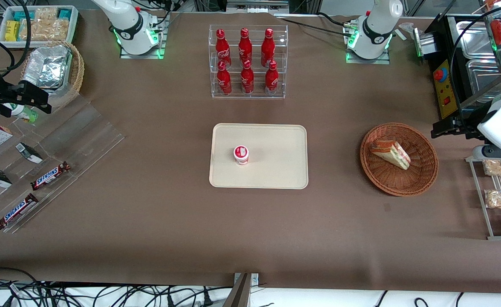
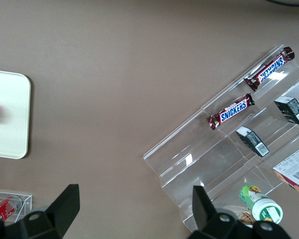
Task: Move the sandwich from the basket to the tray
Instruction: 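Move the left gripper toward the sandwich in the wicker basket, then lower the open left gripper around the wrapped sandwich in the basket, then close the left gripper on the sandwich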
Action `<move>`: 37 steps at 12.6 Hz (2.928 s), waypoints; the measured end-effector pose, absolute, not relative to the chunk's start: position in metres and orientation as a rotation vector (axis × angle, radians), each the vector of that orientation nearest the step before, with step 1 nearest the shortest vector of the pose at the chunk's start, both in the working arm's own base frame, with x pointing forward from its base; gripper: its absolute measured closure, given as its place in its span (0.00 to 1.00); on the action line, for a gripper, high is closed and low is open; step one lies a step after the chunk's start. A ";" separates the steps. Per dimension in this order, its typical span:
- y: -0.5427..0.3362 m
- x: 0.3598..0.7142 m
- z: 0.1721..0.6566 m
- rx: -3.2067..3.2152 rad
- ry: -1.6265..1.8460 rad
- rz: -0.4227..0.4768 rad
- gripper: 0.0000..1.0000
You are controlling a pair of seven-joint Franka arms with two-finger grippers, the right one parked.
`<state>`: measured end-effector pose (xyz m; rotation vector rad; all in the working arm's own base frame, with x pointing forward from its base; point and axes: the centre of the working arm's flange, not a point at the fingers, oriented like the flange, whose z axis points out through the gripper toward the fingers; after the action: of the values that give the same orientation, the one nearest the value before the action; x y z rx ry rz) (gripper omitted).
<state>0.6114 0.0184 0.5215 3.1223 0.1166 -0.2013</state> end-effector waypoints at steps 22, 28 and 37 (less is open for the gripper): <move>-0.006 0.543 0.264 2.805 1.532 0.121 0.00; -0.008 0.539 0.236 2.801 1.538 0.100 0.00; -0.009 0.533 0.229 2.814 1.532 0.078 0.58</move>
<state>0.5328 -0.0093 0.2289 2.8137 1.5319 0.0783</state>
